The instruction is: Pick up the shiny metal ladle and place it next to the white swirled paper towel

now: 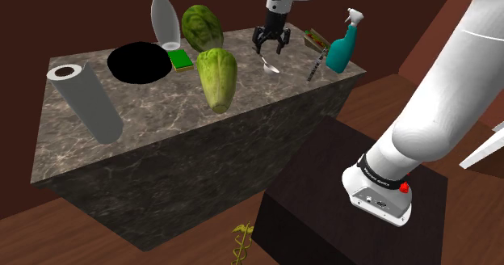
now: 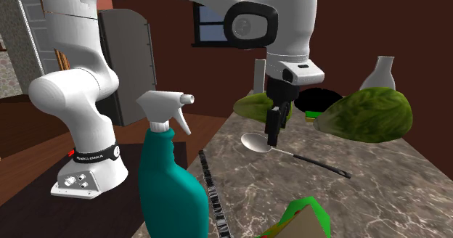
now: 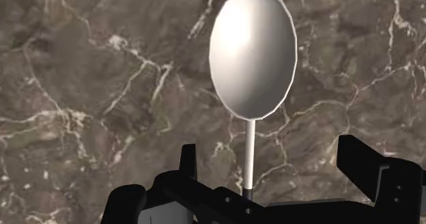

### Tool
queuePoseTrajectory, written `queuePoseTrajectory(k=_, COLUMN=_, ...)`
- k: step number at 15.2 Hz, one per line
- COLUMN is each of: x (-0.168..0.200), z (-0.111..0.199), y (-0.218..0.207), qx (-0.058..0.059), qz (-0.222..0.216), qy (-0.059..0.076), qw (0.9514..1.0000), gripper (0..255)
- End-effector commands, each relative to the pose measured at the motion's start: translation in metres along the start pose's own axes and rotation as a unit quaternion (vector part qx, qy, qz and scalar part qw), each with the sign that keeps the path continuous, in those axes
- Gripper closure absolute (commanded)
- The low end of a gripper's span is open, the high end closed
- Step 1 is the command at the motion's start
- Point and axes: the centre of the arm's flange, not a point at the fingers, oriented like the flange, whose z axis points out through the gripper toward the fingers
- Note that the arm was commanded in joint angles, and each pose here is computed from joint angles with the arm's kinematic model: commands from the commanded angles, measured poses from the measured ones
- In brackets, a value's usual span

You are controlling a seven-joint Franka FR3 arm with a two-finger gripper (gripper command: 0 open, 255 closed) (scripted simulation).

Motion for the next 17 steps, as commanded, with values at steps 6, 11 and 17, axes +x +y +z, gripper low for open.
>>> queuePoseTrajectory(k=6, x=0.023, z=0.031, y=0.005, qx=0.004, qz=0.023, qy=0.008, qw=0.9997, gripper=0)
queuePoseTrajectory(k=11, x=0.023, z=0.050, y=0.005, qx=0.004, qz=0.023, qy=0.008, qw=0.9997, gripper=0)
queuePoseTrajectory(k=17, x=0.023, z=0.050, y=0.005, qx=0.004, qz=0.023, qy=0.008, qw=0.9997, gripper=0)
